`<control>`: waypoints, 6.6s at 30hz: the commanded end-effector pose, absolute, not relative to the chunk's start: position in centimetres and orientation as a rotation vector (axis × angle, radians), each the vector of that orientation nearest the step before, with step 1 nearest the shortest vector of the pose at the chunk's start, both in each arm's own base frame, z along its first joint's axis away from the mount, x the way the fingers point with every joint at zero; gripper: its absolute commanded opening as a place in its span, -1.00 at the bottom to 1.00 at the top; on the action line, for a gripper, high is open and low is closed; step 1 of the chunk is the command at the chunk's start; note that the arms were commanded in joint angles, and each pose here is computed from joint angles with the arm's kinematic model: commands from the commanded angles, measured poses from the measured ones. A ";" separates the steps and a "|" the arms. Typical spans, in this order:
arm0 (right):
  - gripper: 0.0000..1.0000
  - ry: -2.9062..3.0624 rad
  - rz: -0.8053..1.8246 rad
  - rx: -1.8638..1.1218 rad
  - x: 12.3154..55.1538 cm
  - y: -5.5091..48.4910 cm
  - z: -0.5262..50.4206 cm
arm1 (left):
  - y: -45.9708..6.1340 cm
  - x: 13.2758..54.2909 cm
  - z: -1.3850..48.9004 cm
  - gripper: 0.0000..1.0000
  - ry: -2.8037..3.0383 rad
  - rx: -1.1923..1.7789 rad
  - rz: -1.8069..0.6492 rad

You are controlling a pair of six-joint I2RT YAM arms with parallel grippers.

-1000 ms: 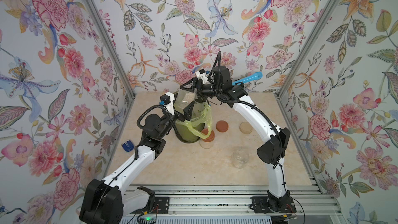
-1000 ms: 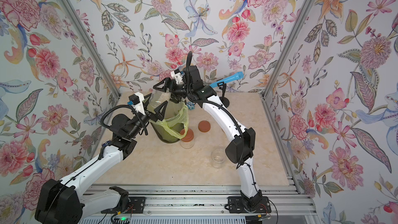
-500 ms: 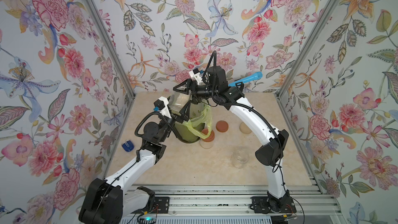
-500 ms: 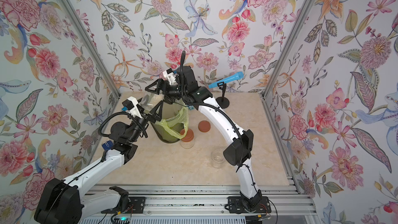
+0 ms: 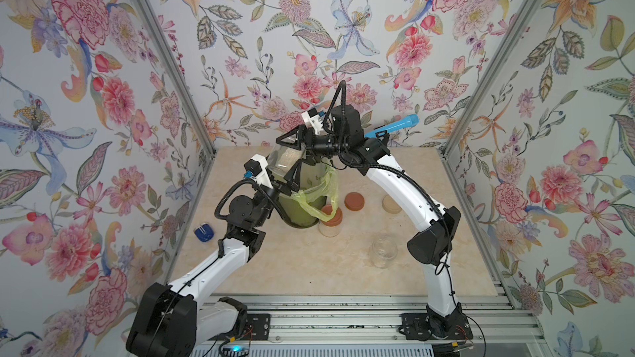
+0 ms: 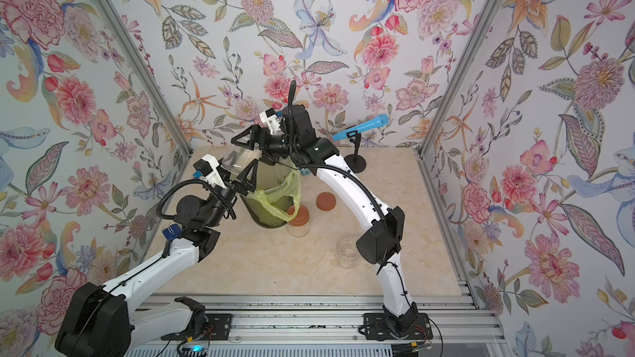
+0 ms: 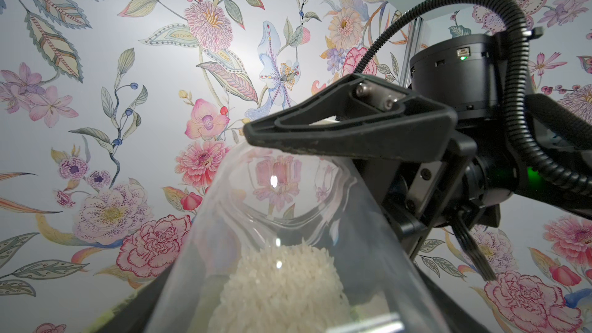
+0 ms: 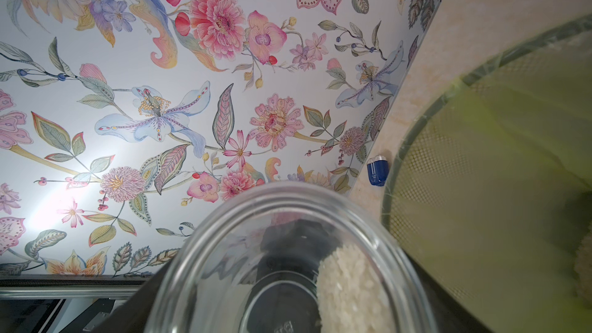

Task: Empty moldy rice from jars
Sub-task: Pour the moldy rice from the jar into the trash bin.

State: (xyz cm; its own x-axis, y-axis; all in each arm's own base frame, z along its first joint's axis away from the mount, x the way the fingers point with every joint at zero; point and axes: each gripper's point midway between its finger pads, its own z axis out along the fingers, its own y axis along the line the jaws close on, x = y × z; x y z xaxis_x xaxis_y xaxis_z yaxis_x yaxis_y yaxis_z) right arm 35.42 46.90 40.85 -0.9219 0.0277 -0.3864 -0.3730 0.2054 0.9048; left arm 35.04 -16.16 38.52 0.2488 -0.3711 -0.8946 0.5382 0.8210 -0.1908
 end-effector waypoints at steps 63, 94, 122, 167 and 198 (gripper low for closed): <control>0.99 2.115 1.017 -0.594 39.4 35.7 37.9 | -15.8 35.9 38.9 -1.00 2.023 0.481 -0.304; 0.99 2.131 1.071 -0.505 43.5 34.3 35.0 | -19.2 37.7 30.8 -1.00 2.678 0.102 -0.593; 0.99 2.128 1.229 -0.499 41.6 36.1 36.9 | -16.2 40.6 35.5 -1.00 2.534 -0.041 -0.865; 0.99 2.389 1.813 -0.030 38.6 44.0 38.5 | -16.7 40.7 39.1 -1.00 1.781 0.443 -0.365; 0.88 2.372 1.753 -0.082 36.9 45.7 38.4 | -19.1 37.7 39.7 -1.00 1.592 0.500 -0.449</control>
State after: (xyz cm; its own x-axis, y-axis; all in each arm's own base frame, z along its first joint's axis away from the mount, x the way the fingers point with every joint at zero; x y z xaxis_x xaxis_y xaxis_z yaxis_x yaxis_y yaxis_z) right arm 36.33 46.28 36.26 -0.9967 0.0195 -0.0786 -0.0685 0.3141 0.9469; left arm 39.71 -17.12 35.12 -0.1953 0.1332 -0.9717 0.4797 0.8771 0.0238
